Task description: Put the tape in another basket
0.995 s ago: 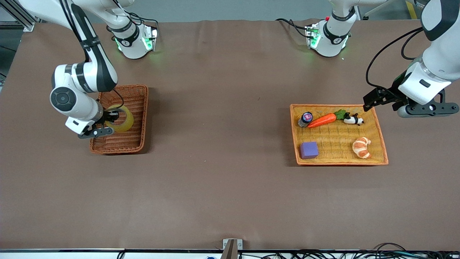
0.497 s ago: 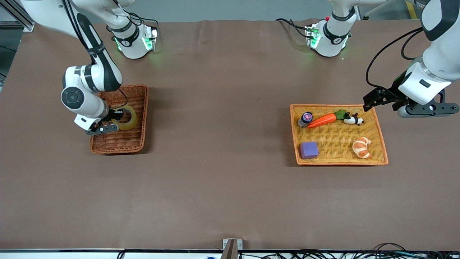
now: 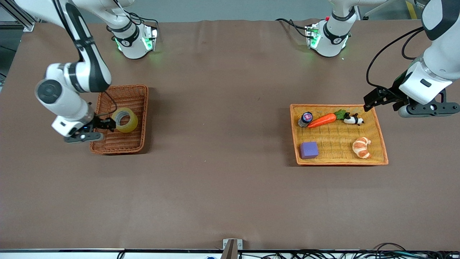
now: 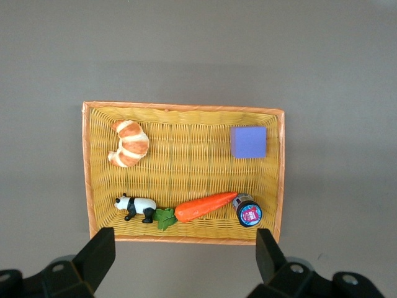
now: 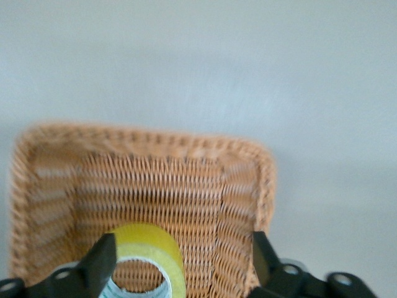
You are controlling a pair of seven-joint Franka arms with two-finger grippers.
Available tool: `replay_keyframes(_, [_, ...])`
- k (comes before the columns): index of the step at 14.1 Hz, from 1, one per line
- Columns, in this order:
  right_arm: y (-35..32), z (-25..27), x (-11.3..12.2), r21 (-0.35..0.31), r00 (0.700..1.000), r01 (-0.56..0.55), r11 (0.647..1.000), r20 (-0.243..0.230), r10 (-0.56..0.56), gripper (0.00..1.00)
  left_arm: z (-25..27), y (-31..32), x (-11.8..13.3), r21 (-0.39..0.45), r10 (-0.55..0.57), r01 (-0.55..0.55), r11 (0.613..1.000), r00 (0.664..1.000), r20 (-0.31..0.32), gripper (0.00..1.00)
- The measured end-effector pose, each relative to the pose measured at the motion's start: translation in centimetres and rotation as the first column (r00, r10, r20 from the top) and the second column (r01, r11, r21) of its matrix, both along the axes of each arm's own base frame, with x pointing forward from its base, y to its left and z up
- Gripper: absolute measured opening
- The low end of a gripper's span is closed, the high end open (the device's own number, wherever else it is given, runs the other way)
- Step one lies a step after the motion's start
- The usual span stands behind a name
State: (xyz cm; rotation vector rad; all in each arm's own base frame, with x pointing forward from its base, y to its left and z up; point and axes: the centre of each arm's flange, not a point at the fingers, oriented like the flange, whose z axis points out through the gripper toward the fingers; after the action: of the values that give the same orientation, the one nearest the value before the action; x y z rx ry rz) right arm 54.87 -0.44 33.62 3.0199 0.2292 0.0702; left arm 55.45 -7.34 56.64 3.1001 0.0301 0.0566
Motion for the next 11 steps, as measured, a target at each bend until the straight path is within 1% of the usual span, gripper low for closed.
replay_keyframes(1, [-0.1, 2.8, 0.9, -0.002, 1.0, 0.007, 1.0, 0.015, -0.007, 1.0, 0.0, 0.0, 0.0, 0.0, 0.0, 0.0, 1.0, 1.0, 0.0, 1.0])
replay_keyframes(2, [-0.1, 5.9, 1.9, -0.006, 1.0, 0.015, 1.0, 0.02, -0.014, 1.0, 0.0, 0.0, 0.0, 0.0, 0.0, 0.0, 1.0, 1.0, 0.001, 1.0])
replay_keyframes(4, [0.0, 12.8, 3.6, -0.015, 0.999, 0.033, 0.999, 0.012, -0.032, 1.0, 0.0, 0.0, 0.0, 0.0, 0.0, 0.0, 1.0, 1.0, 0.001, 1.0])
replay_keyframes(5, [0.2, 16.3, 4.2, -0.011, 0.999, 0.041, 0.999, 0.013, -0.041, 1.0, 0.1, 0.0, 0.0, 0.0, 0.0, 0.0, 1.0, 1.0, 0.001, 1.0])
replay_keyframes(6, [0.4, 19.5, 4.4, -0.002, 0.999, 0.05, 0.999, 0.018, -0.05, 1.0, 0.1, 0.0, 0.0, 0.0, 0.0, 0.0, 1.0, 1.0, 0.001, 1.0])
replay_keyframes(8, [0.1, 24.0, 4.2, 0.028, 0.997, 0.074, 0.997, 0.022, -0.075, 1.0, 0.1, 0.0, 0.0, 0.0, 0.0, 0.0, 1.0, 1.0, 0.002, 1.0])
replay_keyframes(10, [-1.0, 27.0, 3.8, 0.043, 0.994, 0.102, 0.994, 0.021, -0.103, 1.0, 0.1, 0.0, 0.0, 0.0, 0.0, 0.0, 1.0, 1.0, 0.002, 1.0])
replay_keyframes(11, [-1.7, 28.2, 3.3, 0.045, 0.993, 0.117, 0.992, 0.008, -0.118, 1.0, 0.1, 0.0, 0.0, 0.0, 0.0, 0.0, 1.0, 1.0, 0.001, 1.0])
